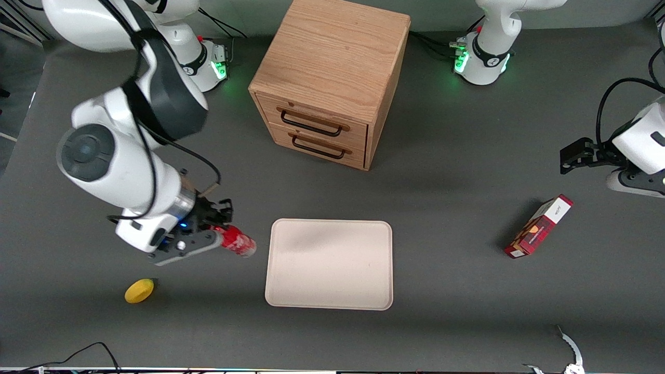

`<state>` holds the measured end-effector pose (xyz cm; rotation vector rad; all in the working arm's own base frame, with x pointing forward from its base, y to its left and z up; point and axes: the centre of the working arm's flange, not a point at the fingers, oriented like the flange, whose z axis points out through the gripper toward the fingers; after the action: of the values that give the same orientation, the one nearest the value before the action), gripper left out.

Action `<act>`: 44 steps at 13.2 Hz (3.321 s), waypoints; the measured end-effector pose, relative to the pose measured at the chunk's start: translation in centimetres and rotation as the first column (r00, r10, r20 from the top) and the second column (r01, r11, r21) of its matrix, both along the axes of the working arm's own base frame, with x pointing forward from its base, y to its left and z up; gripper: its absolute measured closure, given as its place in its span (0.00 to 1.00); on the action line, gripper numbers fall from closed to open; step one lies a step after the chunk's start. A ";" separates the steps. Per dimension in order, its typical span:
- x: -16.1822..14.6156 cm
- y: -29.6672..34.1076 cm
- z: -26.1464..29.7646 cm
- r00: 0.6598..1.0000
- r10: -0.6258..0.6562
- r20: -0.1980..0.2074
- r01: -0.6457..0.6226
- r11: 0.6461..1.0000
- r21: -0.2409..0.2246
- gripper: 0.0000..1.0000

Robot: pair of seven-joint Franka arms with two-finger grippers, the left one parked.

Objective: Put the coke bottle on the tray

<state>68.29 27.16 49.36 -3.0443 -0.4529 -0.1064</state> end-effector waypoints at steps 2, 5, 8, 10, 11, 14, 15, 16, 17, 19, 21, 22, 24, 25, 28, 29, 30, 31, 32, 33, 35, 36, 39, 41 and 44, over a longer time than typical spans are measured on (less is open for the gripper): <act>1.1 1.1 -2.5 1.000 0.005 0.024 -0.006 1.000 0.017 0.68; 2.4 1.8 -6.9 1.000 0.004 0.026 -0.004 1.000 0.026 0.68; 2.9 2.6 -11.5 1.000 0.008 -0.006 -0.008 1.000 0.019 0.68; 3.0 3.4 -14.1 1.000 0.015 -0.018 -0.015 1.000 0.018 0.68; 3.1 3.6 -15.0 1.000 0.016 -0.018 -0.016 1.000 0.020 0.68; 3.5 3.7 -16.5 1.000 0.015 -0.009 -0.014 1.000 0.024 0.68; 3.6 3.5 -16.6 1.000 0.012 -0.006 -0.012 1.000 0.021 0.68; 3.7 3.2 -16.7 1.000 0.007 -0.003 -0.007 1.000 0.016 0.68; 3.9 2.9 -16.6 1.000 0.003 0.000 -0.003 1.000 0.012 0.68; 4.0 2.8 -16.6 1.000 0.001 0.002 -0.001 1.000 0.010 0.68; 4.0 2.8 -16.5 1.000 0.001 0.004 -0.001 1.000 0.011 0.54; 4.0 2.8 -16.5 1.000 0.001 0.005 -0.001 1.000 0.011 0.43; 4.0 2.8 -16.4 1.000 0.000 0.006 0.000 1.000 0.012 0.22; 4.1 2.8 -16.2 1.000 0.000 0.009 0.000 1.000 0.013 0.11; 4.3 2.8 -14.6 1.000 -0.005 0.029 0.004 1.000 0.021 0.00; 4.2 2.6 -13.6 1.000 -0.013 0.026 0.013 1.000 0.018 0.00; 4.1 2.1 -12.4 0.999 -0.031 0.012 0.031 0.999 0.010 0.00; 3.9 1.2 -11.2 0.999 -0.050 -0.005 0.050 0.999 -0.002 0.00; 3.6 0.0 -9.7 0.998 -0.064 -0.026 0.064 0.998 -0.017 0.00; 3.2 -1.3 -8.0 0.996 -0.076 -0.047 0.075 0.997 -0.032 0.00; 1.4 -4.3 -3.7 0.992 -0.104 -0.070 0.100 0.993 -0.062 0.00; 0.3 -6.2 -1.3 0.990 -0.125 -0.070 0.119 0.990 -0.073 0.00; -4.2 -13.3 5.8 0.979 -0.184 -0.092 0.173 0.978 -0.114 0.00; -6.9 -17.5 9.7 0.976 -0.191 -0.104 0.177 0.976 -0.130 0.00; -8.5 -18.7 11.6 0.975 -0.201 -0.093 0.188 0.973 -0.133 0.00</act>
<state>59.74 8.45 60.96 -3.1884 -0.1578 0.0773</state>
